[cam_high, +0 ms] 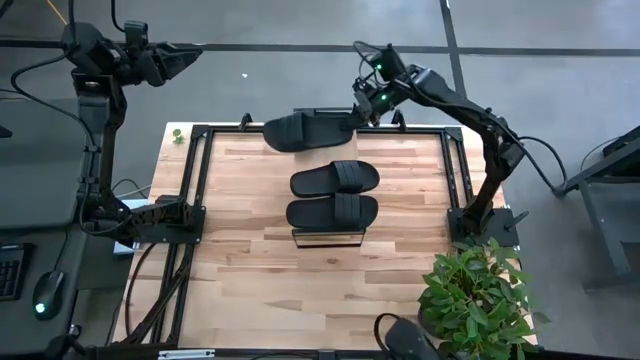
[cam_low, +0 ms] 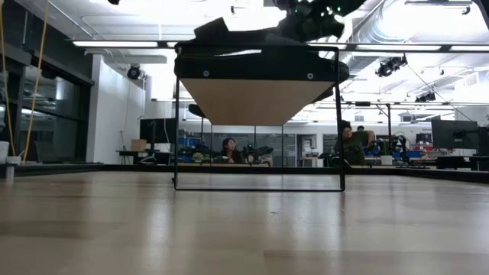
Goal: Pick and place slides into the shelf
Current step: Put the black slide on the shelf
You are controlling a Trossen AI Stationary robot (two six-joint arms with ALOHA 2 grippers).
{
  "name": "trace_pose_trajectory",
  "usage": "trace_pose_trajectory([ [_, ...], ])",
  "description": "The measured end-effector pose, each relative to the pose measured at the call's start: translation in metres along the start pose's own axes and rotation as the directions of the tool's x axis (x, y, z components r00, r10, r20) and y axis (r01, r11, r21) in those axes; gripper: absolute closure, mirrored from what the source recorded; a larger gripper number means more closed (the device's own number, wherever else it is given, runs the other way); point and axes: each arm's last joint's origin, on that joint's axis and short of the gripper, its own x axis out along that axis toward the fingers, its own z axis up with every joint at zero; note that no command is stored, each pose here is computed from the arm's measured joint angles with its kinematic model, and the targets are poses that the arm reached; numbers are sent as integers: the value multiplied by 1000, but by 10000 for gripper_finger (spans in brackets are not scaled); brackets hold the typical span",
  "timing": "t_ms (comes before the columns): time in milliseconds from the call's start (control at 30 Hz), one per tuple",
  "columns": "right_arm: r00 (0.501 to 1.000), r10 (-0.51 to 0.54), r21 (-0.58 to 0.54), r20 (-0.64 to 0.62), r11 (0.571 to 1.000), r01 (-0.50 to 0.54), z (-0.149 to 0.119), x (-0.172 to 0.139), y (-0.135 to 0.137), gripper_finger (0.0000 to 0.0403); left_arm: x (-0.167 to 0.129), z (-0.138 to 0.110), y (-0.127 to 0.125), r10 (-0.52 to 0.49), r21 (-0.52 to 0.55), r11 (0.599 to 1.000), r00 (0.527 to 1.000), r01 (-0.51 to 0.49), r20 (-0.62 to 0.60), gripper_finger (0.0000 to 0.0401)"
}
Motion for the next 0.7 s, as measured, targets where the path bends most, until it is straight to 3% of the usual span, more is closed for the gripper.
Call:
trace_pose_trajectory([
  [300, 999, 13, 63, -44, 998, -10, -10, 10, -34, 363, 0, 0, 0, 0, -1, 1000, 1000, 0, 0, 139],
  [700, 1000, 13, 129, 4, 992, -14, -24, 3, -78, 363, 0, -2, 1, 6, -28, 1000, 1000, -6, -7, 139],
])
